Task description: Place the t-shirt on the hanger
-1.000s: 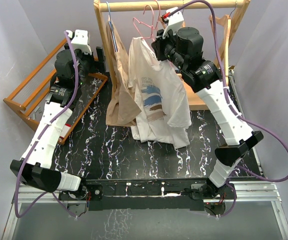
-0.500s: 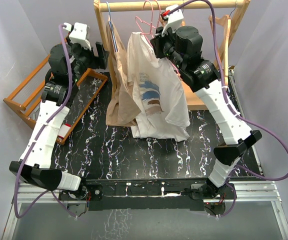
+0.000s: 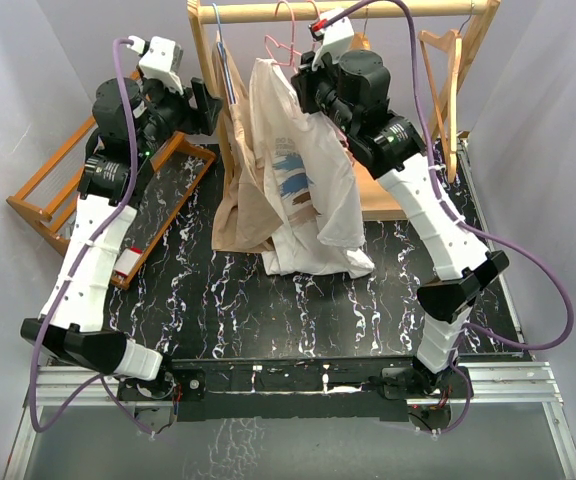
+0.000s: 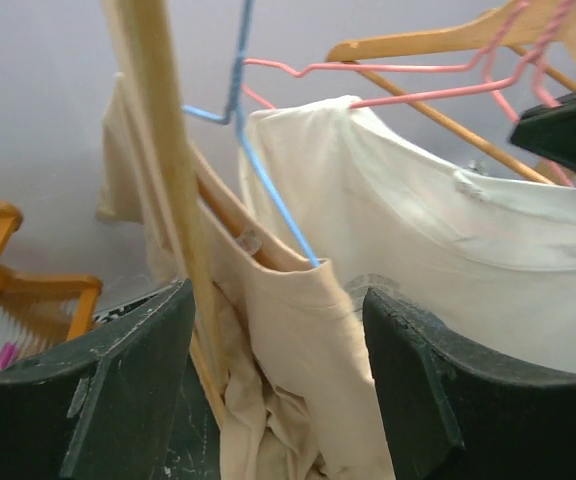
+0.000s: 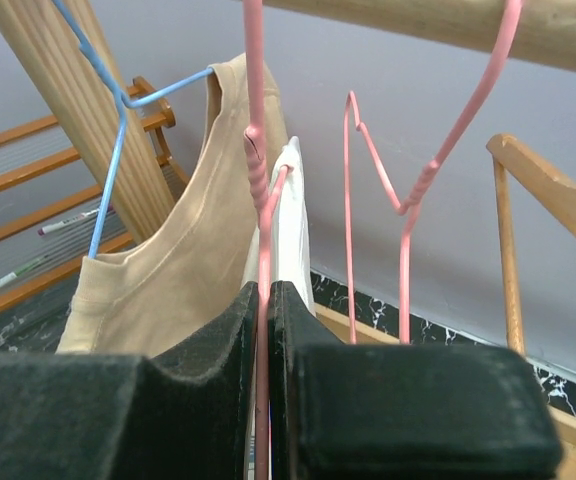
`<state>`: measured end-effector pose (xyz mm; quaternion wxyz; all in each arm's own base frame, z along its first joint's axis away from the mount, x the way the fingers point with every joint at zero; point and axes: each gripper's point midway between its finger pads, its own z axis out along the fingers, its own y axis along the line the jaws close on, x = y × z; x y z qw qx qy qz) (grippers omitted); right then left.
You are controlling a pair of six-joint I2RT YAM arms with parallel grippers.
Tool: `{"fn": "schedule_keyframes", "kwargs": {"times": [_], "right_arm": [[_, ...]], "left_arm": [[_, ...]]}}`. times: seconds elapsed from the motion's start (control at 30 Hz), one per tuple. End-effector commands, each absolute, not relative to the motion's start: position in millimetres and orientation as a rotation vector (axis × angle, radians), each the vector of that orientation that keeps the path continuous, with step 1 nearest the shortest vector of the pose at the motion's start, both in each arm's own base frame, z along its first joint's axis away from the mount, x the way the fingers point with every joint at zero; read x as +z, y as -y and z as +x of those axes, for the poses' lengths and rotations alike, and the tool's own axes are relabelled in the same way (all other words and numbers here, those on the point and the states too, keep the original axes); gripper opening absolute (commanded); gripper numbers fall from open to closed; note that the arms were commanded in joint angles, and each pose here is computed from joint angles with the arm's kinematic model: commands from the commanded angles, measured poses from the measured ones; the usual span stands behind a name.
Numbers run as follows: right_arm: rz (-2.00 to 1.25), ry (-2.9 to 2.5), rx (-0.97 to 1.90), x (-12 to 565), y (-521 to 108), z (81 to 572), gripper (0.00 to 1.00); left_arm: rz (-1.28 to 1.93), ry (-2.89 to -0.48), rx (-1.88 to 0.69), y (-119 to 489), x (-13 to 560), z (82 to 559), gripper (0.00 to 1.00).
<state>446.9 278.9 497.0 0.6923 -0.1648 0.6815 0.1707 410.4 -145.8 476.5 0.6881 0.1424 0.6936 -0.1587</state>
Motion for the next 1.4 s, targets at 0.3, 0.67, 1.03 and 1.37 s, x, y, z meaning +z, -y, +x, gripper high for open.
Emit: {"fn": "schedule_keyframes", "kwargs": {"times": [0.3, 0.67, 1.03, 1.37], "right_arm": [[-0.334, -1.441, 0.481, 549.4, -241.1, 367.8, 0.08], [-0.444, -1.58, 0.554, 513.6, -224.3, 308.3, 0.08], [-0.465, -1.61, 0.569, 496.3, -225.6, 303.0, 0.08], [-0.426, -1.565, 0.551, 509.3, -221.4, 307.5, 0.08]], "left_arm": [[0.711, -1.508, -0.661, 277.8, 467.1, 368.6, 0.61], [0.671, -1.511, -0.573, 266.9, 467.6, 377.9, 0.54], [0.671, -1.603, -0.878, 298.1, 460.9, 354.3, 0.35], [0.635, -1.722, -0.896, 297.4, 427.3, 352.4, 0.3]]}}
